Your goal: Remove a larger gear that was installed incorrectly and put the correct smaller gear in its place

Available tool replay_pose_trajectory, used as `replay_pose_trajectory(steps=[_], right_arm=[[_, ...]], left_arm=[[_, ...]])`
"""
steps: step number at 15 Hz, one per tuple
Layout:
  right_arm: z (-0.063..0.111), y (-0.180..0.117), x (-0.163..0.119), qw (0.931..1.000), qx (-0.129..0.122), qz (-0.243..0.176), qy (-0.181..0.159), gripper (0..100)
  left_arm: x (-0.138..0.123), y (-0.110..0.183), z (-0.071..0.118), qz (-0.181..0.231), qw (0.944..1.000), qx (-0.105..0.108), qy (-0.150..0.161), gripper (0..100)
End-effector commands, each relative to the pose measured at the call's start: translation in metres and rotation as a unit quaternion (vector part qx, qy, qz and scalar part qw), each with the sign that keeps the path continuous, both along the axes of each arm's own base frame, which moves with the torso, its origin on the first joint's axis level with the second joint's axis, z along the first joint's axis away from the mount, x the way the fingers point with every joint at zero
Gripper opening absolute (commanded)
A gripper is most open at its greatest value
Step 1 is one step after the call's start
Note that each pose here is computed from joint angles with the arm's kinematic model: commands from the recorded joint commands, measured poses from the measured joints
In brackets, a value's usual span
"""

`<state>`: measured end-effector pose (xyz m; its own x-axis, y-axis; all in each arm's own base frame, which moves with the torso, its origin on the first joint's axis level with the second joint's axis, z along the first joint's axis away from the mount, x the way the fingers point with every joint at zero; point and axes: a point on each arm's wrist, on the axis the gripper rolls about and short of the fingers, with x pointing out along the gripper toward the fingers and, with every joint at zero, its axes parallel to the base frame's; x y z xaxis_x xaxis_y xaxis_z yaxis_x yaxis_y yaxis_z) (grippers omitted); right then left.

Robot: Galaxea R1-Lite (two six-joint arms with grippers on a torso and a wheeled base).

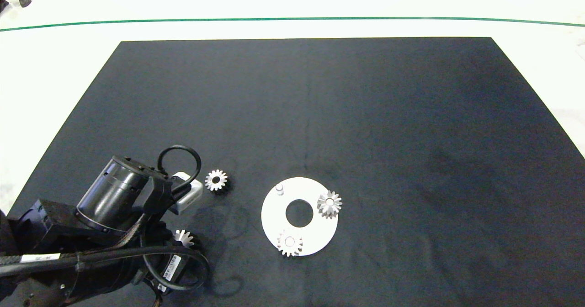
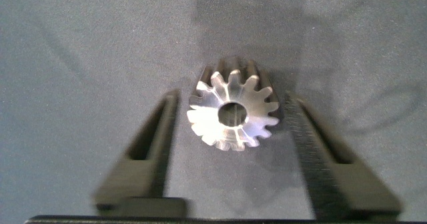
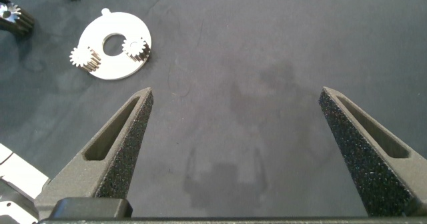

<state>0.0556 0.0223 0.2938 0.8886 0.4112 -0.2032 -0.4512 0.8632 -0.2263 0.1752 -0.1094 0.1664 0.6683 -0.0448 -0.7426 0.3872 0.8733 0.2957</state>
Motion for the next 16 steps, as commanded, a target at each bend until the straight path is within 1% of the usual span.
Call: replay_pose_trajectory(steps=[1, 2, 4, 5, 6, 7, 8, 9, 10, 11, 12, 13, 14, 15, 16], right_arm=[[0.0, 0.0, 0.0, 1.0, -0.001, 0.001, 0.001, 100], [0.0, 0.0, 0.0, 1.0, -0.001, 0.001, 0.0, 100], [-0.001, 0.0, 0.0, 1.0, -0.001, 0.001, 0.001, 100], [-0.001, 0.0, 0.0, 1.0, -0.001, 0.001, 0.001, 100], [-0.006, 0.001, 0.003, 0.9999, -0.004, -0.001, 0.011, 100], [-0.011, -0.002, -0.001, 0.9999, -0.001, -0.013, 0.005, 100], [-0.015, -0.006, -0.009, 0.9993, 0.001, -0.036, -0.008, 100], [-0.017, -0.012, -0.019, 0.997, 0.005, -0.074, -0.022, 100], [-0.019, -0.015, -0.023, 0.9949, 0.006, -0.096, -0.028, 100], [-0.017, -0.018, -0.033, 0.9916, 0.012, -0.12, -0.046, 100], [-0.017, -0.019, -0.038, 0.9908, 0.014, -0.124, -0.054, 100], [-0.021, -0.02, -0.043, 0.9903, 0.021, -0.125, -0.056, 100], [-0.023, -0.02, -0.043, 0.9902, 0.025, -0.127, -0.053, 100], [-0.023, -0.02, -0.043, 0.9898, 0.038, -0.128, -0.05, 100], [-0.023, -0.02, -0.044, 0.9886, 0.059, -0.131, -0.045, 100]], left_arm=[[0.001, -0.001, -0.001, 0.0, 1.0, 0.002, 0.002, 100], [0.002, -0.002, 0.0, 0.0, 1.0, 0.0, -0.002, 100], [0.009, -0.004, 0.017, 0.003, 0.9988, -0.026, -0.041, 100], [0.011, -0.004, 0.021, 0.004, 0.9985, -0.028, -0.047, 100], [0.018, -0.006, 0.037, 0.009, 0.9961, -0.046, -0.075, 100], [0.021, -0.007, 0.068, 0.012, 0.9895, -0.076, -0.122, 100], [0.016, -0.002, 0.1, 0.013, 0.9816, -0.1, -0.162, 100], [0.011, 0.009, 0.13, 0.022, 0.9763, -0.103, -0.189, 100], [0.008, 0.016, 0.147, 0.026, 0.9743, -0.097, -0.201, 100], [0.005, 0.019, 0.175, 0.028, 0.967, -0.11, -0.228, 100], [0.004, 0.019, 0.182, 0.027, 0.9638, -0.117, -0.238, 100], [0.005, 0.016, 0.182, 0.02, 0.9651, -0.114, -0.235, 100], [0.007, 0.009, 0.177, 0.009, 0.9696, -0.108, -0.219, 100], [0.011, -0.001, 0.168, -0.005, 0.9759, -0.099, -0.194, 100], [0.018, -0.008, 0.16, -0.008, 0.9798, -0.092, -0.178, 100]])
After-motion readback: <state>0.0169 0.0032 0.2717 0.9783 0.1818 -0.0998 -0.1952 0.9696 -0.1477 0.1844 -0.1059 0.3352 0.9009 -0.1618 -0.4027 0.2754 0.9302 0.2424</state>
